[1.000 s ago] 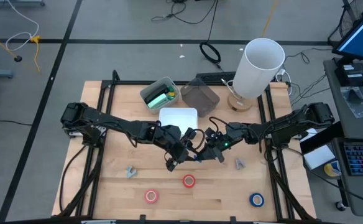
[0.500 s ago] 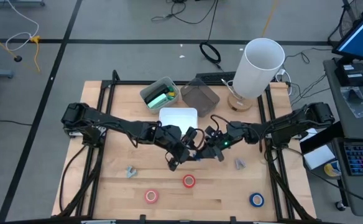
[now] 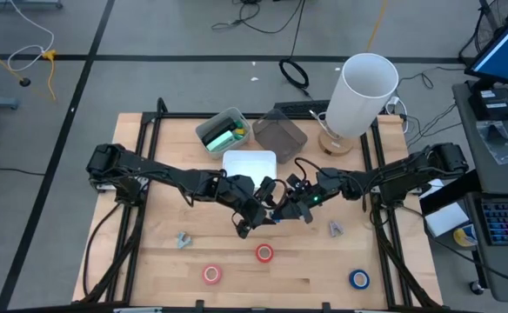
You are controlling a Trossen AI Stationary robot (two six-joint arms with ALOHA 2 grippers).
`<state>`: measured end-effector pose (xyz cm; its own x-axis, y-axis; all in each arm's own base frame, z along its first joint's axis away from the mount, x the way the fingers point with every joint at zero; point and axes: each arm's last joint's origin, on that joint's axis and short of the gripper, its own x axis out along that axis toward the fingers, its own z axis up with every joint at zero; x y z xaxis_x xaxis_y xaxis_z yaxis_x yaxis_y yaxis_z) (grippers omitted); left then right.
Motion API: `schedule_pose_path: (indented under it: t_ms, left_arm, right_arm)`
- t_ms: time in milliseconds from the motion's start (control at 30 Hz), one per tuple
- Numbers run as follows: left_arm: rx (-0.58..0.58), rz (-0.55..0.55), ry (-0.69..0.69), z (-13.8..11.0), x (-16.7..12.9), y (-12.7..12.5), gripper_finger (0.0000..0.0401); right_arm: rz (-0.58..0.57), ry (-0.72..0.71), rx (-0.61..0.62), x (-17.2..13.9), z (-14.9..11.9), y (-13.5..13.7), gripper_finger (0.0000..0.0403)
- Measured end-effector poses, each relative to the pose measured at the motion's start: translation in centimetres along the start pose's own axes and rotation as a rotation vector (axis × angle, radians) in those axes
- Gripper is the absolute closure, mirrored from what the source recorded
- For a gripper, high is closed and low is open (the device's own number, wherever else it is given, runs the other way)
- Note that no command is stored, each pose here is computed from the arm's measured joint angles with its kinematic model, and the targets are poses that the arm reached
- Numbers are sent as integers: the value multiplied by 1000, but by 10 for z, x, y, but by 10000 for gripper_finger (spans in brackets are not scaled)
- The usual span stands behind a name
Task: Pick and place Stapler, Stapler remover, tape
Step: Put the blue stapler into the gray bin
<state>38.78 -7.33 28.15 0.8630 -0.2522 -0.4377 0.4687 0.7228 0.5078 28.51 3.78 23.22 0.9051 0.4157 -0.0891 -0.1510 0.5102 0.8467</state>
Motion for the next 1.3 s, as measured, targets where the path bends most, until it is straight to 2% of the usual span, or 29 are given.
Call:
schedule_pose_path:
  t_ms: [267, 467, 667, 933, 1000, 1167, 1300]
  left_arm:
    - [-32, -4, 3, 0, 0, 0, 301]
    - [-62, -6, 4, 0, 0, 0, 316]
    - [-85, -12, 89, -6, -1, -4, 326]
    - [-122, -42, 289, -21, -5, -12, 331]
    - [-129, -35, 382, -28, -8, -15, 326]
    - [-87, 115, 738, -58, -21, -5, 331]
    - [-183, 243, 909, -89, -36, 23, 334]
  right_arm:
    - [-11, 16, 4, 0, -1, -2, 341]
    - [-25, 14, 9, 0, -2, -3, 334]
    - [-56, 9, 4, -1, -2, -6, 284]
    - [-116, 85, 52, -2, -9, -14, 230]
    - [-115, 86, 52, -2, -9, -13, 224]
    - [-111, 85, 48, -1, -9, -13, 222]
    - [-108, 85, 46, -1, -9, -13, 226]
